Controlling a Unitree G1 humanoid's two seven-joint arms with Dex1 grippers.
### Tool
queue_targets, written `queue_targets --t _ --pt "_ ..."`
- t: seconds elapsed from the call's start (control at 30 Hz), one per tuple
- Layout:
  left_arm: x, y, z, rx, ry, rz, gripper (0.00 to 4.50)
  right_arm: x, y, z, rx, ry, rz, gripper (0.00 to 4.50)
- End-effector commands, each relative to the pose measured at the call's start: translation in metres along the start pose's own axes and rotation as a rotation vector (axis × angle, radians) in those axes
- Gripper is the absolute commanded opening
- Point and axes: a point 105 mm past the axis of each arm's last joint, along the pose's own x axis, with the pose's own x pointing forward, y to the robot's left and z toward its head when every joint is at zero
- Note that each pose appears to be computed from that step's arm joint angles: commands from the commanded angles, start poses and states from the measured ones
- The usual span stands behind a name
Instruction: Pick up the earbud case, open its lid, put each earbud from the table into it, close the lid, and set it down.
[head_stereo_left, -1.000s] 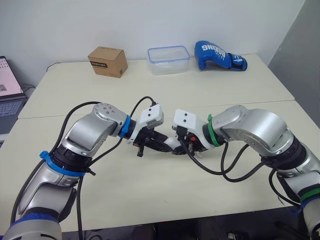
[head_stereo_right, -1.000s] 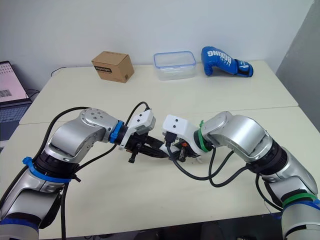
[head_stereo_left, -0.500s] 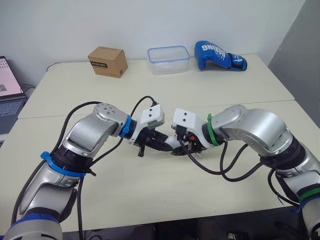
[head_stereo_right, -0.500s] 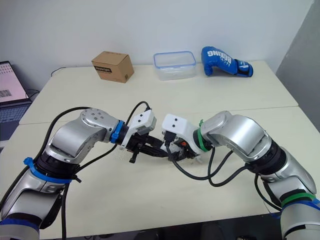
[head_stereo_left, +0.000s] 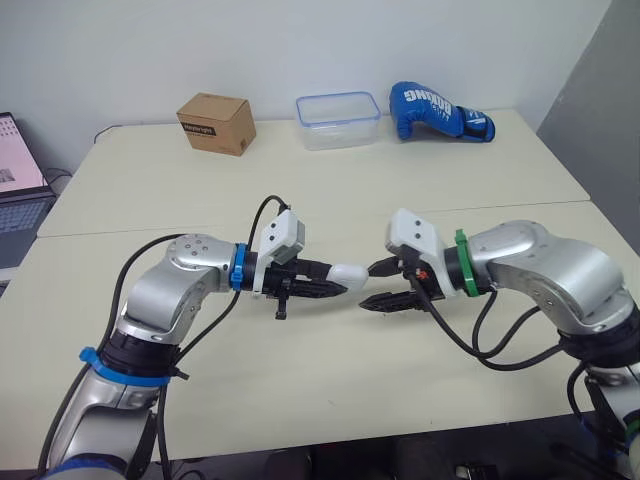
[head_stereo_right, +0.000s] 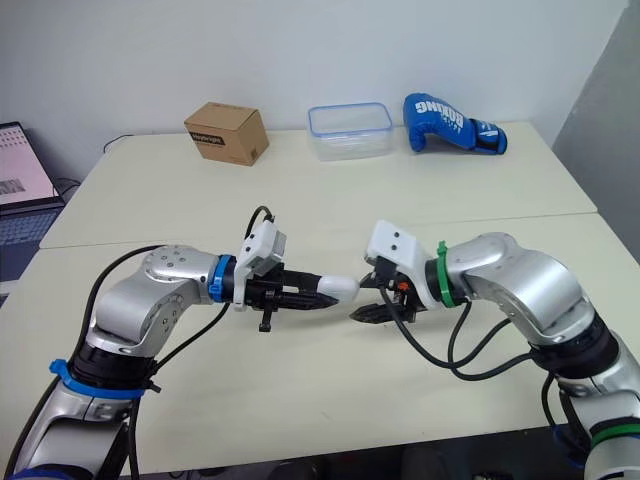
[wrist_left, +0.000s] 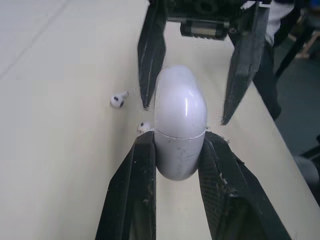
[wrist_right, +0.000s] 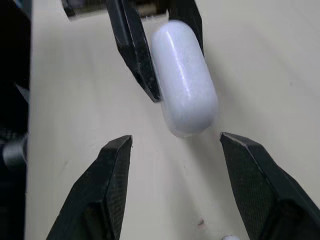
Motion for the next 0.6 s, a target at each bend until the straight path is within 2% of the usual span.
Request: queue_targets --t 0.03,0.33,0.6 --pt "-0.007 0.0 0.005 0.037 -0.091 0.046 0.84 -0.012 0.004 0.017 -0.031 -0.127 -0.014 2.89" --pt "-0.011 -0.006 -0.011 0.017 -0.225 0.063 0.84 -0.007 -0.004 0.019 -0.004 -0.232 -0.101 2.89" --pt "-0.012 -0.001 -0.011 0.021 -0.24 0.064 0.84 0.004 -0.003 0.02 -0.009 -0.275 -0.117 2.89"
